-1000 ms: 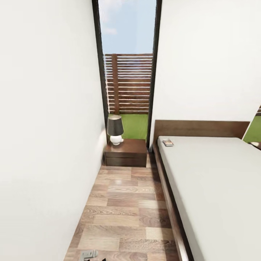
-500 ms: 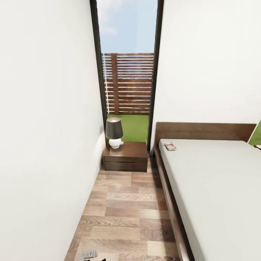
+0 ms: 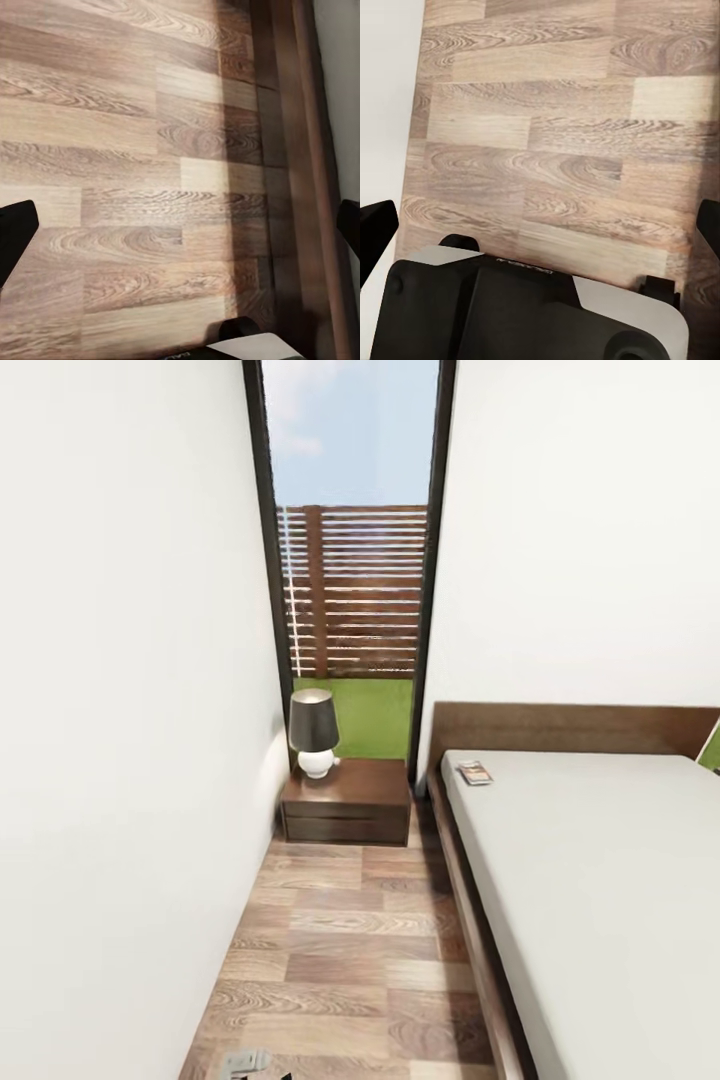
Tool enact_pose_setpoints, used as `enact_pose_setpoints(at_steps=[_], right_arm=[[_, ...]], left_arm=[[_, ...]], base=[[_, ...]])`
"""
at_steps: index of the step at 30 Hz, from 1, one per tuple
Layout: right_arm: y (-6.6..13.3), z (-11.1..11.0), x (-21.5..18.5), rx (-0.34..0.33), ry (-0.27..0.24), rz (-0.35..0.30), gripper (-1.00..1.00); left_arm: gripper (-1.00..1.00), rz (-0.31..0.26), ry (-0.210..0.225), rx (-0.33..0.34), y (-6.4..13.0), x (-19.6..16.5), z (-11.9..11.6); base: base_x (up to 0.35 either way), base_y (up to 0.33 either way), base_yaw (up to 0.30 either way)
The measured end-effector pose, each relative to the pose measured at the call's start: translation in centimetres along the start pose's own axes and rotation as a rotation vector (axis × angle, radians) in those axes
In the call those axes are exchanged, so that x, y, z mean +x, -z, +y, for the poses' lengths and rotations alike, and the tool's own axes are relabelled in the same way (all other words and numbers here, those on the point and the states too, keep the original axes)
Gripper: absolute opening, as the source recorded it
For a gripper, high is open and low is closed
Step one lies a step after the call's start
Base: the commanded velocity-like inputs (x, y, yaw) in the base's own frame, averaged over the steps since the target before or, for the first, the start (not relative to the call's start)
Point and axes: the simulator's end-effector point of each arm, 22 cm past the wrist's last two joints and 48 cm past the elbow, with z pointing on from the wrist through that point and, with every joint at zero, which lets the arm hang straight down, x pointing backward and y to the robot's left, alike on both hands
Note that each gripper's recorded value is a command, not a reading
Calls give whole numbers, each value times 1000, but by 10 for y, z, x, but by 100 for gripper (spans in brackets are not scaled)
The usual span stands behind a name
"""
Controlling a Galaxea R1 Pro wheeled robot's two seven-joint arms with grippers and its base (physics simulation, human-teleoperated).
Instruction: In the bedroom, move the book from the bed onto either nightstand, and place the two sandals side by side next to the bed.
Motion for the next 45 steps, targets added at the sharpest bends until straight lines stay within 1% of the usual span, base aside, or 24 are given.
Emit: enact_pose_setpoints(at_steps=[9, 20, 45], right_arm=[[0, 0, 0, 0, -2, -2, 100], [0, 0, 0, 0, -2, -2, 100], [0, 0, 0, 0, 0, 0, 100]], left_arm=[[100, 0, 0, 0, 0, 0, 0], [100, 0, 0, 0, 0, 0, 0], [100, 0, 0, 0, 0, 0, 0]], base=[[321, 0, -6], [319, 0, -118], [253, 0, -2]])
